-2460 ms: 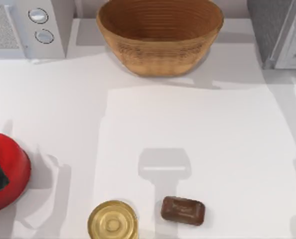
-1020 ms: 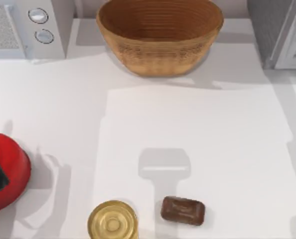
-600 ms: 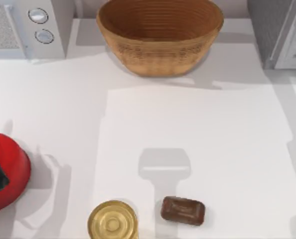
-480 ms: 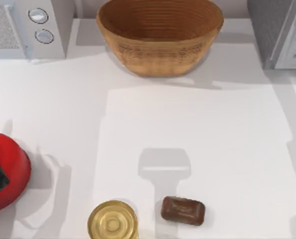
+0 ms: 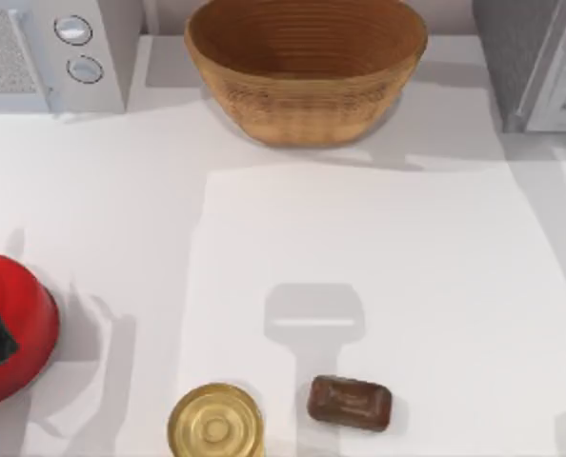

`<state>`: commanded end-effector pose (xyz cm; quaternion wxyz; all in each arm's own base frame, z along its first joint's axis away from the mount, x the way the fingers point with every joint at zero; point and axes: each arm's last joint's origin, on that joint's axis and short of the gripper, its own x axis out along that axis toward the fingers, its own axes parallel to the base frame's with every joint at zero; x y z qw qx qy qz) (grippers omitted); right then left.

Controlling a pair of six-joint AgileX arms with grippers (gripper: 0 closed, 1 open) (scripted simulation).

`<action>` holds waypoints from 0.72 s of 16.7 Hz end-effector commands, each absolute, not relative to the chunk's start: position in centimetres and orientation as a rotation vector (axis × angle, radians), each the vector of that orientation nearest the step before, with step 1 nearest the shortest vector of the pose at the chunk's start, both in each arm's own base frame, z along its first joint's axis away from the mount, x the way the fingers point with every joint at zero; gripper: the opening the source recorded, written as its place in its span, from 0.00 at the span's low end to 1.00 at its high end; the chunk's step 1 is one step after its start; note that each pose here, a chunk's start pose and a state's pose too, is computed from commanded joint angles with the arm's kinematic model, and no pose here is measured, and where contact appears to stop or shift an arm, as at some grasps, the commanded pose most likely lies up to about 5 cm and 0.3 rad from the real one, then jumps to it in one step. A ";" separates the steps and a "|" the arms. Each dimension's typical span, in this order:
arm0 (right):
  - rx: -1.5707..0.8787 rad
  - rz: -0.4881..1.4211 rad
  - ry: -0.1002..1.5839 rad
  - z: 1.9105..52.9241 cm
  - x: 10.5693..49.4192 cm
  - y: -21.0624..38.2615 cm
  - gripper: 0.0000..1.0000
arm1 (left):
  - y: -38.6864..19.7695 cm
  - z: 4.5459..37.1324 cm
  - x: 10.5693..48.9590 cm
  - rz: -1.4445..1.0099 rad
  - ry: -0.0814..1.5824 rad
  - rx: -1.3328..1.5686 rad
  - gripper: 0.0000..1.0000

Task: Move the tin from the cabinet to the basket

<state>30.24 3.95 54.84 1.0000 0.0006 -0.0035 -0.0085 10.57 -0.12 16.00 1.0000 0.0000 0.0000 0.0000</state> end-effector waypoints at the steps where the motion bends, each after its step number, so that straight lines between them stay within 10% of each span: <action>1: 0.001 -0.017 -0.008 55.4 28.3 3.9 0.00 | -0.1 16.0 10.6 0.000 0.000 0.000 1.00; 12: 0.004 -0.019 -0.008 56.6 21.6 3.5 0.00 | -0.1 16.0 10.6 0.000 0.000 0.000 1.00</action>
